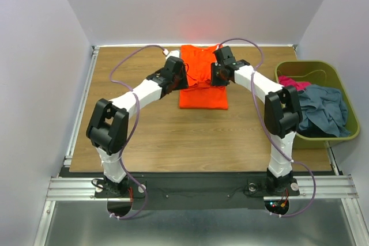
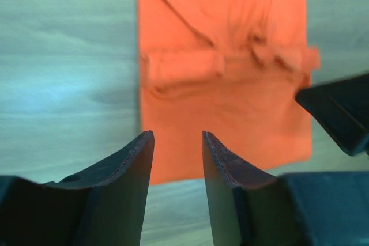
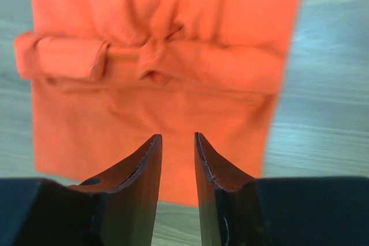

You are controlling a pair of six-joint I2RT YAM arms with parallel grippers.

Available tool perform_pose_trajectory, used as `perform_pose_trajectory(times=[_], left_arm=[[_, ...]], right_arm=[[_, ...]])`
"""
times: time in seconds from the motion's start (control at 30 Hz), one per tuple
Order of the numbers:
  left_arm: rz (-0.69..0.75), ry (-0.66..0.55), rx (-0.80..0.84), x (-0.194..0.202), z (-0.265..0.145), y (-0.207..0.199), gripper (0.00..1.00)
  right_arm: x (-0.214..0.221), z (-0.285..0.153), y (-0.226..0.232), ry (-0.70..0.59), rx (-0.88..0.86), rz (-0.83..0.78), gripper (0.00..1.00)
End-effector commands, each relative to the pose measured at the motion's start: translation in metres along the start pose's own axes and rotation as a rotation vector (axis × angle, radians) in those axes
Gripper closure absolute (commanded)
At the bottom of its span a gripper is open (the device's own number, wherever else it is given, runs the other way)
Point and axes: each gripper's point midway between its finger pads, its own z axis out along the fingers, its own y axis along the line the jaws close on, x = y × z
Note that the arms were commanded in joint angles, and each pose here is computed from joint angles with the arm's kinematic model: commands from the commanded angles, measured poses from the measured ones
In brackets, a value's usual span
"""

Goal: Fold and stack the t-shirts
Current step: Fold the tshirt

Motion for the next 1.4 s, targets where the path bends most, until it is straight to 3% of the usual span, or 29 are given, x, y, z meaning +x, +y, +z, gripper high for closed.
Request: perform_pose_trajectory(times=[0.0,0.1,0.37,0.7,0.93,1.1,1.2,1.37], left_arm=[[0.002,0.075,0.049,0.044,0.016,-0.016,0.56],[0.025,0.110,0.052,0.063,0.026,-0.022,0.61],[0.031,0.197,0.012,0.104,0.043,-0.006,0.63],[0.044,0.288,-0.020,0.135,0.047,0.008,0.65],[0.049,0.300,-0.016,0.137,0.048,0.007,0.65],[0.051,0.285,-0.013,0.128,0.045,0.005,0.65],[0.057,0.247,-0.009,0.111,0.040,0.000,0.65],[0.036,0.131,0.019,0.059,0.019,-0.014,0.47]], right_arm=[[0.001,0.014,0.027,-0.002,-0.091,0.043,0.66],[0.005,0.026,0.032,0.008,-0.106,0.053,0.68],[0.009,0.053,0.033,0.025,-0.094,0.059,0.70],[-0.032,0.071,0.016,-0.077,-0.007,0.048,0.70],[-0.093,0.078,-0.006,-0.201,0.023,0.091,0.69],[-0.140,0.058,-0.013,-0.304,0.005,0.108,0.65],[-0.144,0.035,-0.009,-0.312,-0.026,0.100,0.62],[-0.105,-0.003,-0.006,-0.212,-0.153,0.131,0.57]])
